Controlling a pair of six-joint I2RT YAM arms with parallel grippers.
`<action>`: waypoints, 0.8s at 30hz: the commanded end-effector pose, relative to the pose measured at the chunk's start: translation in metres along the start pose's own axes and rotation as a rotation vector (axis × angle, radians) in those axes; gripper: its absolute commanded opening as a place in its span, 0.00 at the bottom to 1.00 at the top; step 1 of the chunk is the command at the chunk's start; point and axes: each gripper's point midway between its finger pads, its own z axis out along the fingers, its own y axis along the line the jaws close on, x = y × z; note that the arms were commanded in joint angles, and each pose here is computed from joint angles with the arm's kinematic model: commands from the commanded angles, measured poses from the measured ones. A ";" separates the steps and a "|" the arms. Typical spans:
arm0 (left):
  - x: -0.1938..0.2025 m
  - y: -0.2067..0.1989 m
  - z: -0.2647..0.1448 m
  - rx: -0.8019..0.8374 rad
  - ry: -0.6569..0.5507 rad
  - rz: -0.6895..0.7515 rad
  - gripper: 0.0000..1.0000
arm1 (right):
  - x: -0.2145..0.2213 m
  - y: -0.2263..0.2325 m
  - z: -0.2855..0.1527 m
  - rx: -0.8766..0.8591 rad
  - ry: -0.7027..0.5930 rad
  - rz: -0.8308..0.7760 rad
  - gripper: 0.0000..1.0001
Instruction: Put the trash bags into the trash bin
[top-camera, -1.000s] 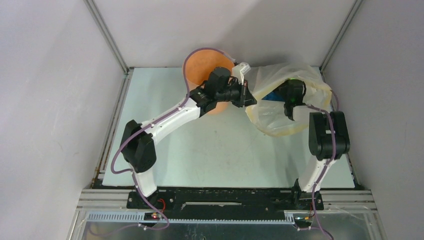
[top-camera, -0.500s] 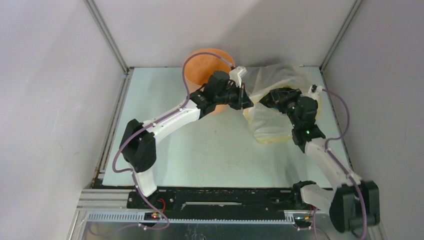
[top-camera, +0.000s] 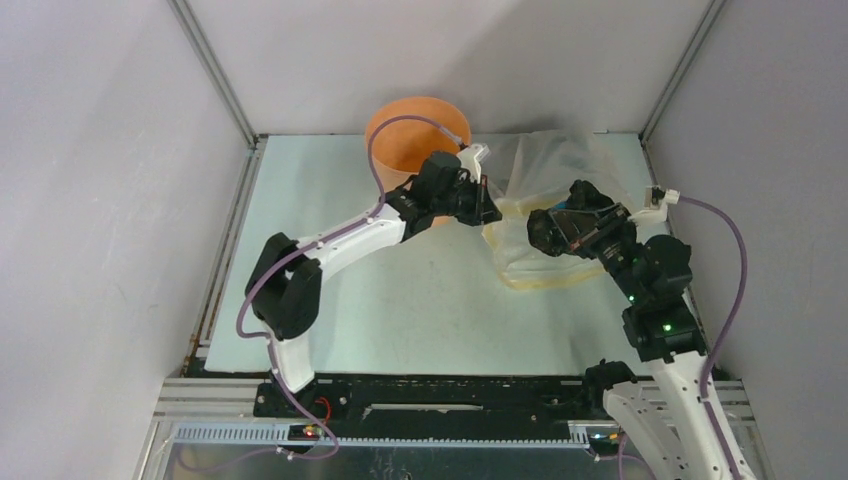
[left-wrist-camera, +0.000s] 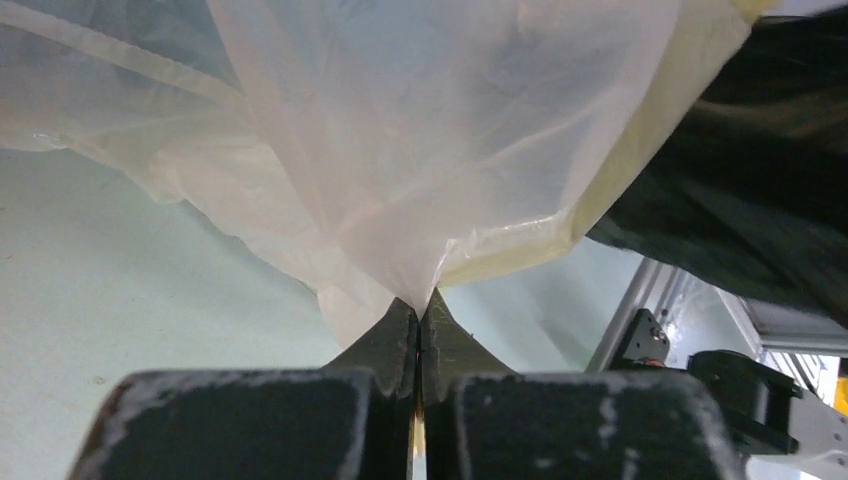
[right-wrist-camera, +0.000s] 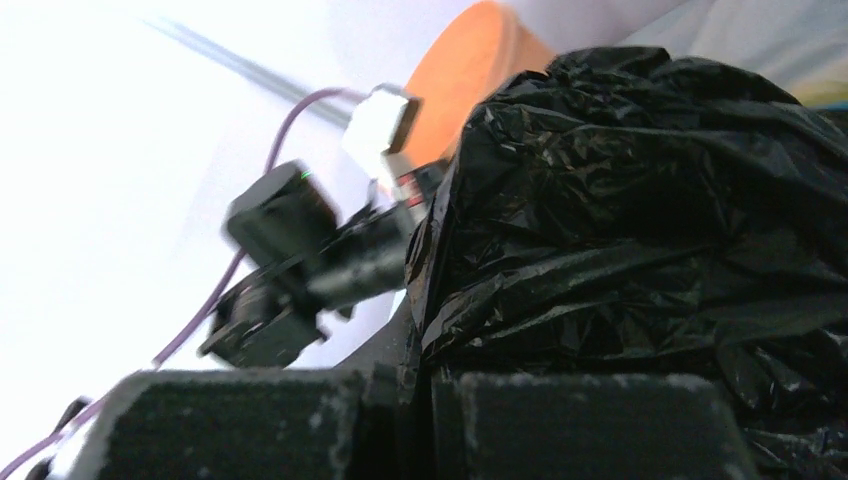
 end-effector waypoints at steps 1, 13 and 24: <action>0.002 0.016 0.020 -0.027 -0.004 -0.007 0.00 | 0.013 0.057 -0.031 -0.137 0.176 -0.093 0.00; 0.010 0.021 0.030 -0.023 0.015 0.006 0.19 | 0.041 0.141 -0.073 -0.407 0.435 -0.193 0.00; 0.004 -0.011 -0.086 -0.049 -0.126 0.100 0.72 | 0.116 0.140 -0.077 -0.475 0.691 -0.346 0.06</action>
